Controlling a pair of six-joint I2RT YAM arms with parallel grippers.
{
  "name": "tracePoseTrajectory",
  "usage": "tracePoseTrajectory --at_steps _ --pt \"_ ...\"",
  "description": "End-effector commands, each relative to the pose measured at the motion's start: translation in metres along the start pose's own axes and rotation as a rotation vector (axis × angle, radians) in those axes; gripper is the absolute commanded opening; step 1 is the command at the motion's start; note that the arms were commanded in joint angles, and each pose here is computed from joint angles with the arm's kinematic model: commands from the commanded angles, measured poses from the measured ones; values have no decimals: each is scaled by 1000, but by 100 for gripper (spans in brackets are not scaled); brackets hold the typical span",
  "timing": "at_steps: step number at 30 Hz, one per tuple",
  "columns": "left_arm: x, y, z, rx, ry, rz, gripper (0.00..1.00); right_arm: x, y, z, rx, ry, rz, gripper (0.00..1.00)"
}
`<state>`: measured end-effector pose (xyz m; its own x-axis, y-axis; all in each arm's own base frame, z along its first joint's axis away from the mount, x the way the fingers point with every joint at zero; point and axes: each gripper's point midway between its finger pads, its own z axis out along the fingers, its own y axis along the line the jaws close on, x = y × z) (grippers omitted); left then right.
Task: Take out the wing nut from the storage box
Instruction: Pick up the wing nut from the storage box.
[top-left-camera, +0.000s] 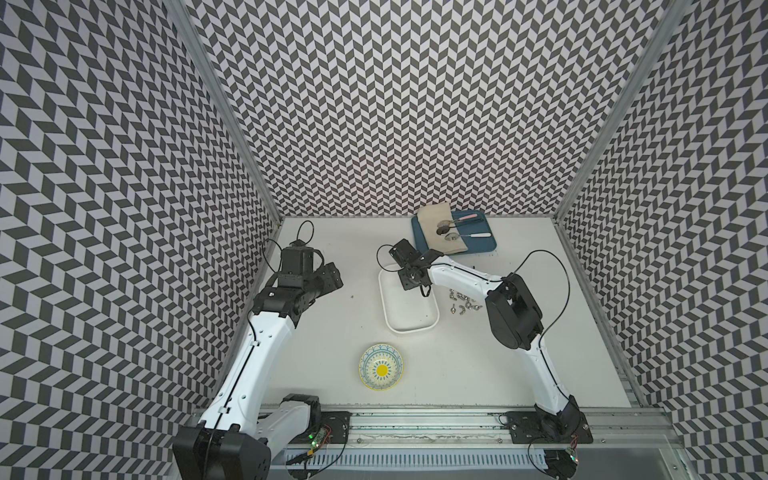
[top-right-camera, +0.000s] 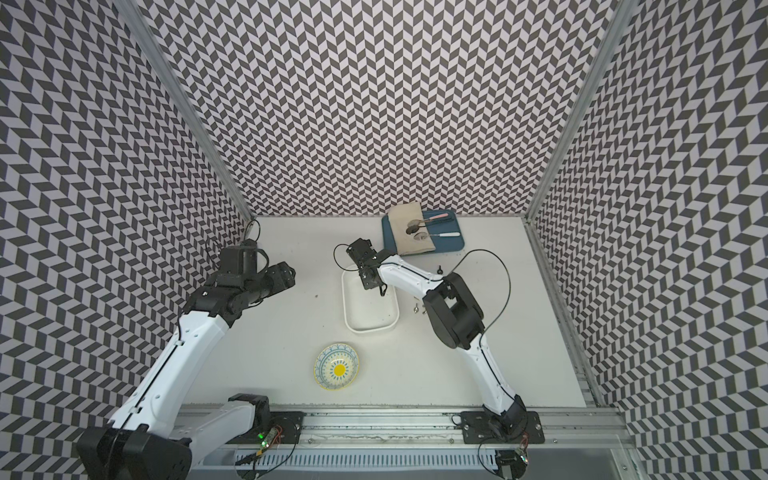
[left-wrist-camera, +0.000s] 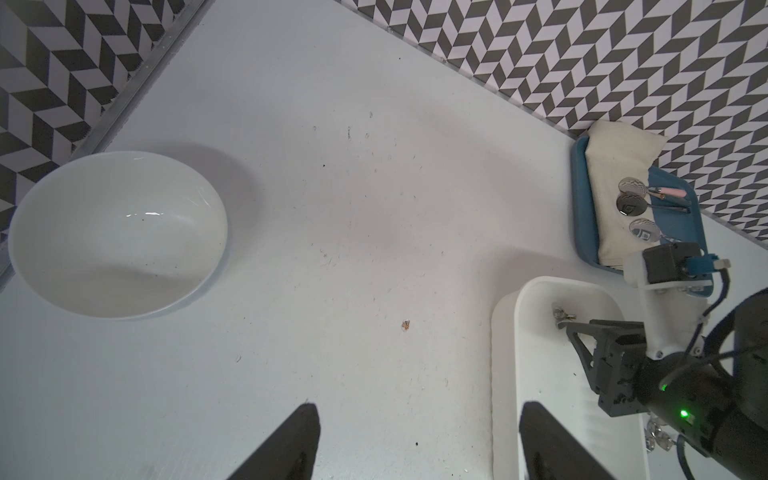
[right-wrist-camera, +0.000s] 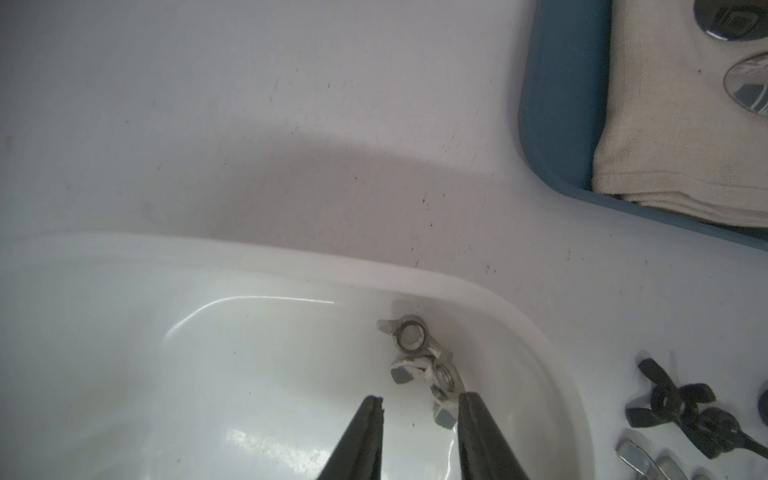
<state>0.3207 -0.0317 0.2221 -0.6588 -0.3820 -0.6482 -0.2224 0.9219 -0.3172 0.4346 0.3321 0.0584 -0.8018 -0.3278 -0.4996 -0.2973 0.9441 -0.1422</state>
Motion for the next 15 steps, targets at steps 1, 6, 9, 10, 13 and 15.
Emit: tracePoseTrajectory --at_steps 1,6,9,10,13,15 --pt "-9 -1 -6 -2 -21 10 80 -1 3 10 25 -8 -7 35" --pt "-7 1 -8 -10 -24 11 80 5 5 18 24 10 0 35" --pt "-6 2 -9 -10 -22 8 80 8 7 20 15 19 0 35" --pt "-6 2 -8 -10 -22 8 80 9 9 21 9 23 -1 35" --pt "-5 2 -8 -11 -20 7 80 13 12 22 -13 36 -4 35" --pt "-6 3 -8 -11 -23 5 80 15 15 22 -34 44 -8 34"
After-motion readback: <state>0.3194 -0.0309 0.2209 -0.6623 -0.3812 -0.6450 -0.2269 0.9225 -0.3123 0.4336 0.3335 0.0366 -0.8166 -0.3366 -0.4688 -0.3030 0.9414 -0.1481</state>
